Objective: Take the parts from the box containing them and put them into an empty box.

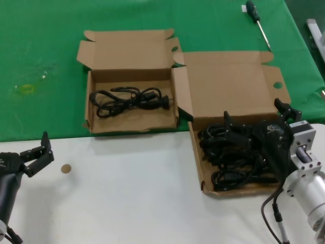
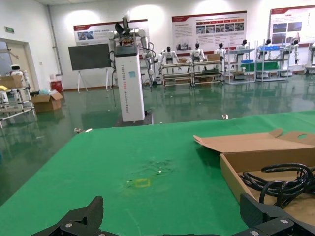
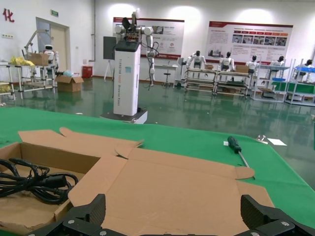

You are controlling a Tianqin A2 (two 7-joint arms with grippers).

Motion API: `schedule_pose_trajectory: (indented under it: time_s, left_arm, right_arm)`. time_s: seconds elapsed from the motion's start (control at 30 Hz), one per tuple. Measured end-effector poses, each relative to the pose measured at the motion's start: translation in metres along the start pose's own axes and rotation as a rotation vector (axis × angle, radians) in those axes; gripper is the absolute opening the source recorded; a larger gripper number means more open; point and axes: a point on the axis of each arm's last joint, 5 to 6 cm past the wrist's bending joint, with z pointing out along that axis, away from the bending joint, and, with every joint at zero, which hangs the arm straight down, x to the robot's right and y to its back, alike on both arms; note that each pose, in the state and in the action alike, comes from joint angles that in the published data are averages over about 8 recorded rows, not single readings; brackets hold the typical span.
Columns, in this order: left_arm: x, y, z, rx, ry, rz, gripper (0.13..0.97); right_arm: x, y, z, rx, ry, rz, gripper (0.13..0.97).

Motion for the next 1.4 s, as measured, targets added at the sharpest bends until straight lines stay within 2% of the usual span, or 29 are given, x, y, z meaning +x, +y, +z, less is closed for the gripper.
schedule_pose_trajectory:
  time_s: [1.4]
  left_arm:
    - [0.0000, 0.0000, 0.0000, 0.000, 0.000, 0.000, 0.966]
  right_arm:
    - [0.0000, 0.0000, 0.0000, 0.000, 0.000, 0.000, 0.966]
